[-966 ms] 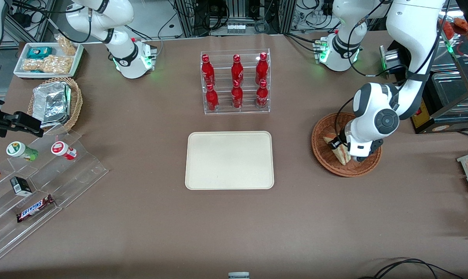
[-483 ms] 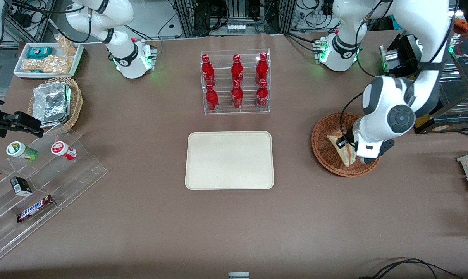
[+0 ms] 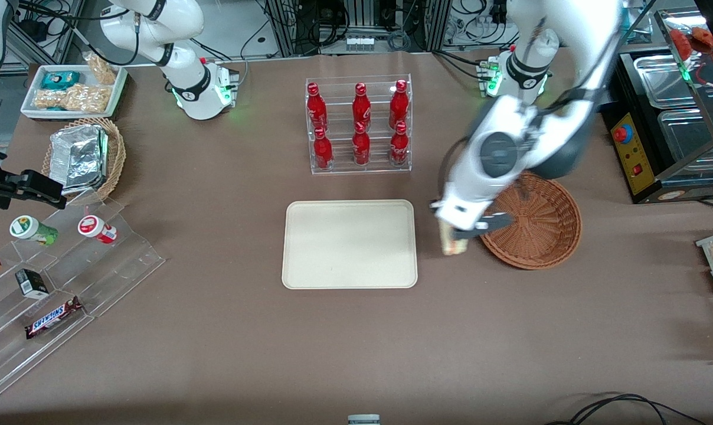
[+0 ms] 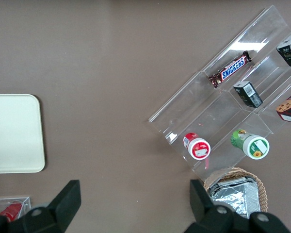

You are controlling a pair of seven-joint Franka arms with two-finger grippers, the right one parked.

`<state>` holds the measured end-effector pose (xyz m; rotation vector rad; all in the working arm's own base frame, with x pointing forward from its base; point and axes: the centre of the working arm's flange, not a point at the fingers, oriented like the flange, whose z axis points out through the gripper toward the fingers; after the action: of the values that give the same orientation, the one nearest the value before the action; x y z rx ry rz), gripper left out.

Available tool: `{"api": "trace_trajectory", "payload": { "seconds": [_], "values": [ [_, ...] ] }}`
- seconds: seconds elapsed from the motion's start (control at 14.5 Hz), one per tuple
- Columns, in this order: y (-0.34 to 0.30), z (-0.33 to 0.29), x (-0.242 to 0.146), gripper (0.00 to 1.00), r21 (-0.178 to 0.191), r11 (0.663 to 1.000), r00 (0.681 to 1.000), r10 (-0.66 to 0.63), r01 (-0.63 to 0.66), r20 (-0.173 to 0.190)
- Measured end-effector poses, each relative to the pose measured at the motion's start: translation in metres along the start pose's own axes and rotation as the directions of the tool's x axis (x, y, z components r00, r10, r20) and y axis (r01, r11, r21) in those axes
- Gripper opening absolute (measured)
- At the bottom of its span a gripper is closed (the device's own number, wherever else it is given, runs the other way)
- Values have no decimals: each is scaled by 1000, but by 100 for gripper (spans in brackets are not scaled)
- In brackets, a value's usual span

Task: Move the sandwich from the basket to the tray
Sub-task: 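Lift the sandwich and carry it over the cream tray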

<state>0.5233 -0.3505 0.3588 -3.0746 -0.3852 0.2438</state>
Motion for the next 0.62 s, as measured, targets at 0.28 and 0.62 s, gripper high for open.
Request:
{"api": "trace_trajectory", "payload": {
  "seconds": [0.28,0.62],
  "values": [
    [73,37,-13,15,17,998,998,55,-55,-5],
    [140,84,-31,42,-46,990,991,135,-136,-21]
  ]
}}
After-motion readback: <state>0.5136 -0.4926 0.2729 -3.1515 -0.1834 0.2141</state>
